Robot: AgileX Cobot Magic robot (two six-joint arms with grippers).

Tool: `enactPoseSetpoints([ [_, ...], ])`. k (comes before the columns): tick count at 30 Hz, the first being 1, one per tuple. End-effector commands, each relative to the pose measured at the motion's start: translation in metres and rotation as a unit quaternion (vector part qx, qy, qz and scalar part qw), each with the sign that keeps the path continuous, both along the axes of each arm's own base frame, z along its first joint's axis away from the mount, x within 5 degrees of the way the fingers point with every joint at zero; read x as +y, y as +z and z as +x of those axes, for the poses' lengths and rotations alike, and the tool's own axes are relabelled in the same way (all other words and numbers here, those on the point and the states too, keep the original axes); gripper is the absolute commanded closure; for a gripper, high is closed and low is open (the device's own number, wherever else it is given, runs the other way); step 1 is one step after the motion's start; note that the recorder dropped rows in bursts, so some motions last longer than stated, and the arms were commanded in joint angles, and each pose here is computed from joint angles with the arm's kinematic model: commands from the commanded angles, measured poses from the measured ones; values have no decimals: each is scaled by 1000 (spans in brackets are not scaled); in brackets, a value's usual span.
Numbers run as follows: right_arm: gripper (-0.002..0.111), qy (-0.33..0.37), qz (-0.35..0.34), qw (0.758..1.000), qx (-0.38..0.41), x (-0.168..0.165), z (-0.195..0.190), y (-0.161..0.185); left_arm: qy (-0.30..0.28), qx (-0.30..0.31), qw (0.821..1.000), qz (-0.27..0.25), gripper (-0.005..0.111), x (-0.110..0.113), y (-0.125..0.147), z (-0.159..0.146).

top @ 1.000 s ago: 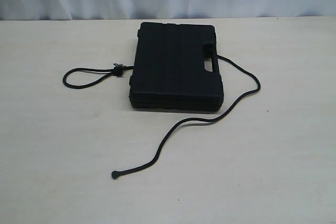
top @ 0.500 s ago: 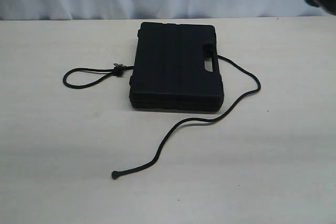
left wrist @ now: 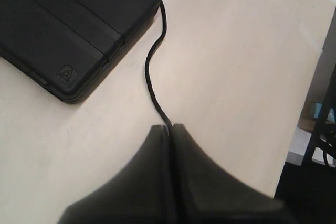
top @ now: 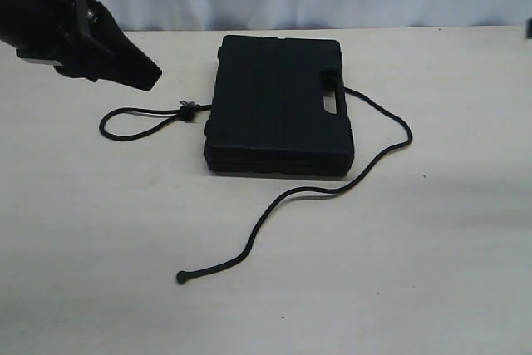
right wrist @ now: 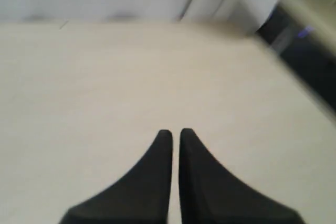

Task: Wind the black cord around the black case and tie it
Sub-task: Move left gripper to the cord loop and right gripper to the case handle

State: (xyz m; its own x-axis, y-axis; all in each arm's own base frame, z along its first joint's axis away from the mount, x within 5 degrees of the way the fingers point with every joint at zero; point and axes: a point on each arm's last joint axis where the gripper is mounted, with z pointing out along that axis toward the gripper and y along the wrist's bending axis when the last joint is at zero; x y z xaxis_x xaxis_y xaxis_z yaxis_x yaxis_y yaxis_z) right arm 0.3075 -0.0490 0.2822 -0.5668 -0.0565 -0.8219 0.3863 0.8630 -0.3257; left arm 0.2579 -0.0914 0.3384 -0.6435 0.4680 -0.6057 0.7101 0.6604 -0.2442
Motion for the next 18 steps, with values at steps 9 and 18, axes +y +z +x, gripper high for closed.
enactPoseSetpoints([
  [9,88,251,355,859,270,99,83,-46,-2,13,1000,3,106,-6,-15,11],
  [18,48,245,191,903,296,148,146,-75,-14,3,999,34,74,-19,-50,4],
])
